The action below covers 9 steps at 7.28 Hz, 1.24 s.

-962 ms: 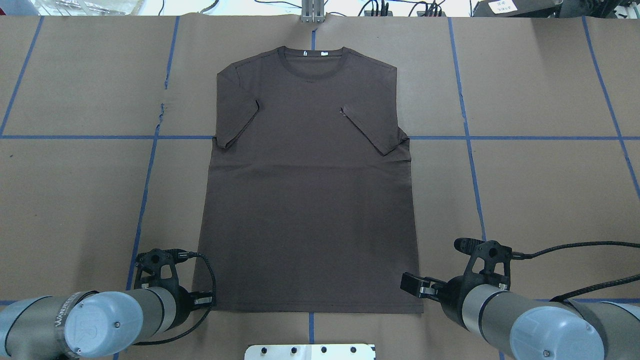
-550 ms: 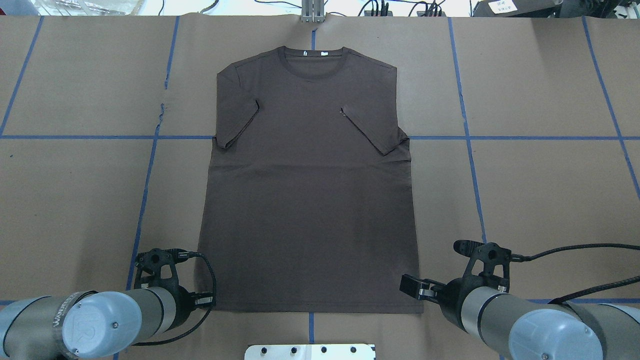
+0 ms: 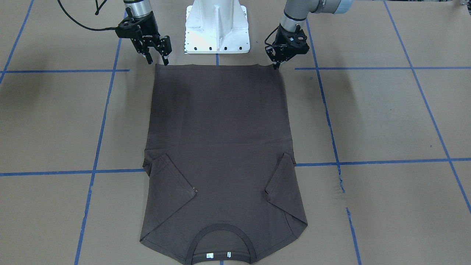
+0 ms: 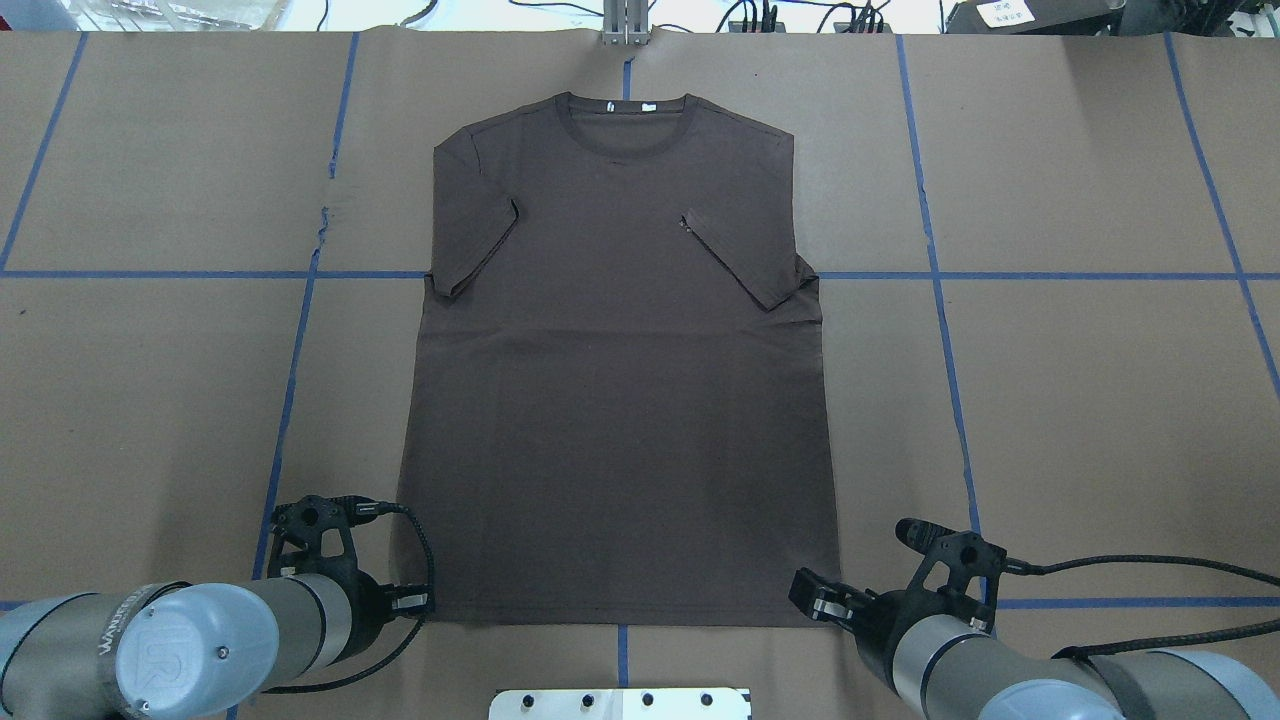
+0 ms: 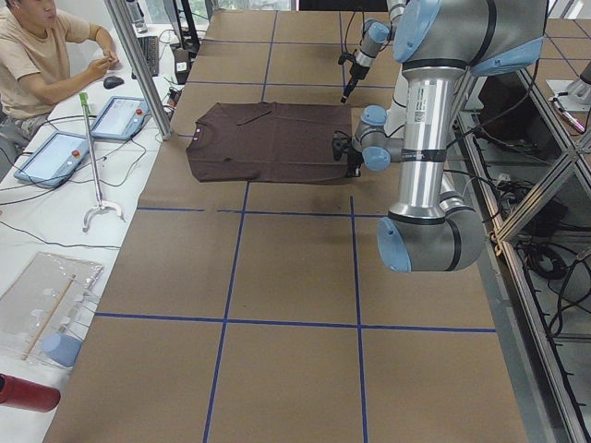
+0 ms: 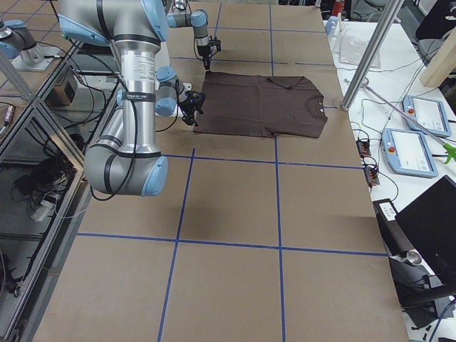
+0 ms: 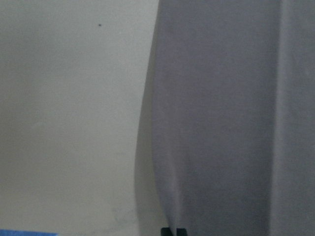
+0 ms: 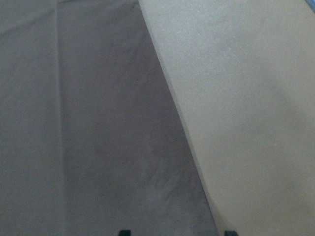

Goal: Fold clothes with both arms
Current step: 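Grasp both hem corners nearest the robot with the left and right grippers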

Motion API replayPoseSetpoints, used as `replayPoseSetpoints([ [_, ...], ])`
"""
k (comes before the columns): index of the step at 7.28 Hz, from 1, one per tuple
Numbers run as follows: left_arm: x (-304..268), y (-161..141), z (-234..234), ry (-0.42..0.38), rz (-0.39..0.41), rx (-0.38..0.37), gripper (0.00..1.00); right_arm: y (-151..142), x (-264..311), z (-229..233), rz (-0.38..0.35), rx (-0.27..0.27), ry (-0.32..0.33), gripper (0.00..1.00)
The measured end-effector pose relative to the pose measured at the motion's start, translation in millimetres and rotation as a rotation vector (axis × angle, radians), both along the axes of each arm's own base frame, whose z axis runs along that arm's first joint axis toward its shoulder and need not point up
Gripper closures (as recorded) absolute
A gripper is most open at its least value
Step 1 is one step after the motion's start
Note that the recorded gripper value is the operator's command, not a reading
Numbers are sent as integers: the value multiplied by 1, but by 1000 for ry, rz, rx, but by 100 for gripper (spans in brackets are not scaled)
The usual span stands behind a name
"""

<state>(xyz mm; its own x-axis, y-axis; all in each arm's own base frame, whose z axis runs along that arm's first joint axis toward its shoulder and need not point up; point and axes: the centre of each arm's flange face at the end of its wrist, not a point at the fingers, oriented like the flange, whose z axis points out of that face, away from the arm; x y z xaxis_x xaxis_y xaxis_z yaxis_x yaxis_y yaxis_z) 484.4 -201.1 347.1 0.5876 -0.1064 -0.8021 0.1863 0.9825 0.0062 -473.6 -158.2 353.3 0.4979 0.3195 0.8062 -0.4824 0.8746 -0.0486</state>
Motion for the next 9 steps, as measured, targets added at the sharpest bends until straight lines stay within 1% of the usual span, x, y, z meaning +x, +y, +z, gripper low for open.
replayPoseSetpoints([
  [2, 0, 0, -1, 2, 1, -1, 100, 7, -10, 11, 4, -6, 27, 34],
  [3, 0, 0, -1, 2, 1, -1, 100, 10, -11, 14, 2, -5, 37, 43],
  [4, 0, 0, 0, 2, -1, -3, 100, 11, -12, 14, 1, -6, 40, 59],
  [5, 0, 1, 0, 3, -3, -7, 100, 11, -12, 14, 1, -6, 40, 61],
  [7, 1, 3, -1, 4, -3, -9, 100, 14, -13, 14, -3, -5, 41, 60],
  [8, 1, 3, -1, 4, -3, -10, 100, 16, -13, 15, -7, -5, 43, 57],
  [9, 1, 3, 0, 3, -3, -10, 100, 16, -13, 15, -9, -5, 45, 49],
])
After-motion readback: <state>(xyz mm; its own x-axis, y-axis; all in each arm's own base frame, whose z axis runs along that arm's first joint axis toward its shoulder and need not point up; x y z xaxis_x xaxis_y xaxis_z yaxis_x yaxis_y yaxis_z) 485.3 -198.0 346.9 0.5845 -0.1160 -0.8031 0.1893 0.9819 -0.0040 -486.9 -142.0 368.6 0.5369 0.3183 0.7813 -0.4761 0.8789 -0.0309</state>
